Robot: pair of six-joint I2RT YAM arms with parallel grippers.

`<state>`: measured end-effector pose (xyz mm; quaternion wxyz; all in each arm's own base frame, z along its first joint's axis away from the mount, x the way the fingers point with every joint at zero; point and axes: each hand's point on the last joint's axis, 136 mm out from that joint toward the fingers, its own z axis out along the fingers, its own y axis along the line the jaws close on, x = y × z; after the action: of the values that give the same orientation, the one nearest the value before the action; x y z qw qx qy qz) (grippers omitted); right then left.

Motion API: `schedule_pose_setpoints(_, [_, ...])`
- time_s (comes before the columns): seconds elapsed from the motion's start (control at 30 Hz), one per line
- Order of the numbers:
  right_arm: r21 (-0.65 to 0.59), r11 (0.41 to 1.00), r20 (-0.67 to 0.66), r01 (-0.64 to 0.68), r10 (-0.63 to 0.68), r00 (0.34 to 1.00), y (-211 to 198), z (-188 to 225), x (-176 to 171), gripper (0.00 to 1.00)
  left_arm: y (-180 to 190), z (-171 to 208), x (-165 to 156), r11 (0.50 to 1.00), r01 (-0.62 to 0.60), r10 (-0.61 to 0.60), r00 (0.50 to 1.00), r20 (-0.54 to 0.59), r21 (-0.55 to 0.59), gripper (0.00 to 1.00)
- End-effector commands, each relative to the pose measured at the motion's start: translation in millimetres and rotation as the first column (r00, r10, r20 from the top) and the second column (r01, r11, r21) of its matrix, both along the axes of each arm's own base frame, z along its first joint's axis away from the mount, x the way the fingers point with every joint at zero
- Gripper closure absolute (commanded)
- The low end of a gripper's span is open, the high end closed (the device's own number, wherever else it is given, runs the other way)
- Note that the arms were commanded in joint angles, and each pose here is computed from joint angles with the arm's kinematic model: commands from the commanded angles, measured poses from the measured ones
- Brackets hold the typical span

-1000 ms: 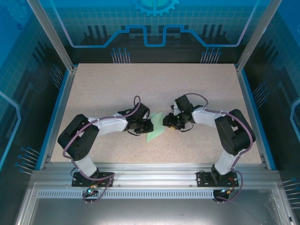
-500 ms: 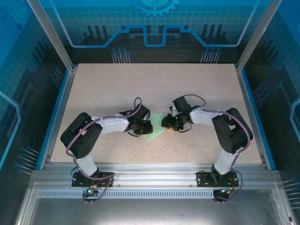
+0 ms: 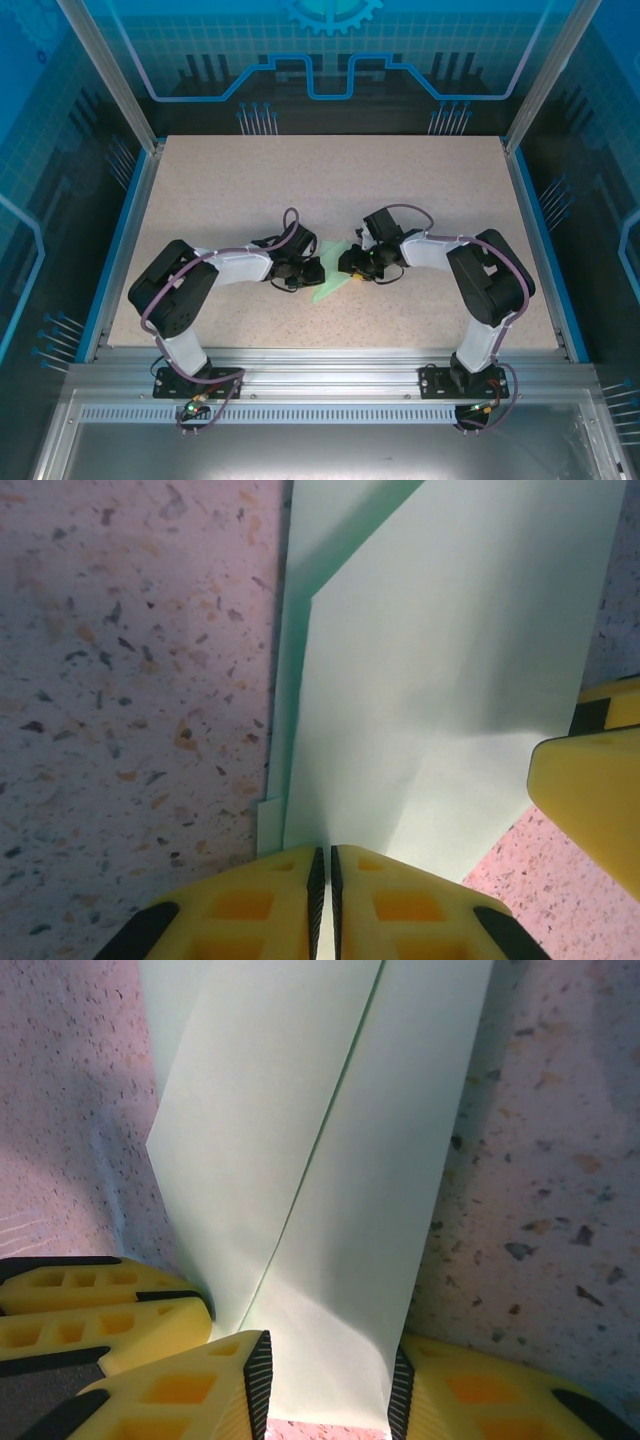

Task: Fold a paper plane with a square sheet of paper (pick it up from the middle)
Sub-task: Turn over the paper at the bottom-center of the table.

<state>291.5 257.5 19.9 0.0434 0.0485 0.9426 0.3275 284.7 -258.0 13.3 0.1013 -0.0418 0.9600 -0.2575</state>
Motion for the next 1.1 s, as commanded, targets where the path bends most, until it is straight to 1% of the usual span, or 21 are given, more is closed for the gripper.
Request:
schedule_pose_setpoints(0.0, [0.086, 0.996, 0.029, -0.001, -0.001, 1.000, 9, 10, 2, 0.62, 8, -9, -8, 0.999, -0.023, 0.021, 0.999, -0.049, -0.034, 0.84])
schedule_pose_setpoints(0.1, [0.141, 0.990, 0.034, 0.001, -0.006, 0.999, 12, 14, 5, 0.62, 7, -6, -6, 0.995, -0.036, 0.030, 0.997, -0.065, -0.092, 0.83])
schedule_pose_setpoints(0.2, [0.158, 0.987, 0.041, 0.007, -0.013, 0.999, 14, 15, 6, 0.64, 8, -7, -4, 0.990, -0.054, 0.043, 0.995, -0.085, -0.129, 0.83])
schedule_pose_setpoints(0.37, [0.179, 0.984, 0.063, 0.012, -0.023, 0.998, 14, 19, 11, 0.64, 11, -9, -3, 0.976, -0.095, 0.073, 0.990, -0.117, -0.194, 0.83])
schedule_pose_setpoints(0.6, [0.209, 0.978, 0.072, 0.019, -0.035, 0.997, 18, 17, 20, 0.64, 12, -4, -2, 0.962, -0.121, 0.092, 0.988, -0.128, -0.246, 0.82])
schedule_pose_setpoints(0.83, [0.206, 0.978, 0.080, 0.017, -0.034, 0.996, 22, 11, 31, 0.67, 14, 5, 1, 0.949, -0.140, 0.108, 0.986, -0.126, -0.281, 0.82])
schedule_pose_setpoints(0.97, [0.208, 0.978, 0.072, 0.006, -0.022, 0.997, 23, 6, 31, 0.66, 15, 9, 1, 0.946, -0.143, 0.112, 0.986, -0.121, -0.292, 0.82])
schedule_pose_setpoints(1.07, [0.239, 0.971, 0.104, -0.017, -0.009, 0.994, 30, 16, 39, 0.67, 13, 12, 2, 0.940, -0.143, 0.111, 0.987, -0.120, -0.311, 0.82])
